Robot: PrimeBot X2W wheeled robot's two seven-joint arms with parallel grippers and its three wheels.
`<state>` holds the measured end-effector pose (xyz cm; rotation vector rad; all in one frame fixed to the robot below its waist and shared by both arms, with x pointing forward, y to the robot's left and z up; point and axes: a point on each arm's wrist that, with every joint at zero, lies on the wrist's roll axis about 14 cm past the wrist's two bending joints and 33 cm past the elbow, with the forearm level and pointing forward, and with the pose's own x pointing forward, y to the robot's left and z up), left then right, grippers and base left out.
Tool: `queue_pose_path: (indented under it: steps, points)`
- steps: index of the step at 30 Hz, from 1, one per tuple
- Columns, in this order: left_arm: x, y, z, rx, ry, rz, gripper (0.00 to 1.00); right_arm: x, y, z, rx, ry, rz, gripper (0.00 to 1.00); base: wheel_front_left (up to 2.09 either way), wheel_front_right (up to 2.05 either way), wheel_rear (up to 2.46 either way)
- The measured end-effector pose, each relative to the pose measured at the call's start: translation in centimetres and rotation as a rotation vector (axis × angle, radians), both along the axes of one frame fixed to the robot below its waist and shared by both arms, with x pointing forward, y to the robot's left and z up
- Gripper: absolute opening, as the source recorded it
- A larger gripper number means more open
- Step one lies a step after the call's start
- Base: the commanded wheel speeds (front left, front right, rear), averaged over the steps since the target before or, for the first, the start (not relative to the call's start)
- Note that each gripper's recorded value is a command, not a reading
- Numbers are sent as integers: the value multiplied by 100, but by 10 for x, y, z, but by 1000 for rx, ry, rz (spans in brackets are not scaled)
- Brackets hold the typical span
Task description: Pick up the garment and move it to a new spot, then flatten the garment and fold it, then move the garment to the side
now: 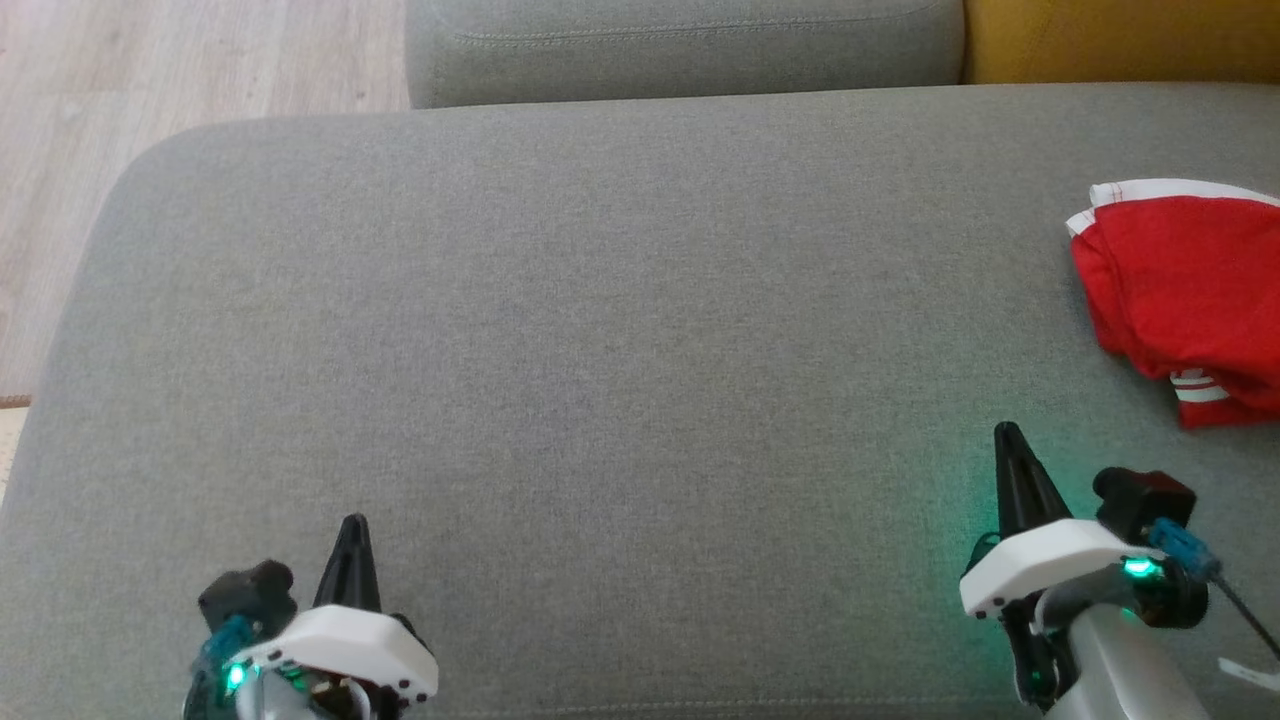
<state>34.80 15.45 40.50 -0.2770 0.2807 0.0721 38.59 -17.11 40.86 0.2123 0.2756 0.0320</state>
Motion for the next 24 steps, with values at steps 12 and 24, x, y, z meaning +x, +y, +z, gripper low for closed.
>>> queue_pose_path:
  steps: [12,24]
  points:
    - [1,6,0,-131,18,52,0,4,-5,10,129,-16,-64,0,0,0,0]
    - [3,9,3,-259,28,93,0,7,-12,19,260,-32,-127,0,0,0,0]
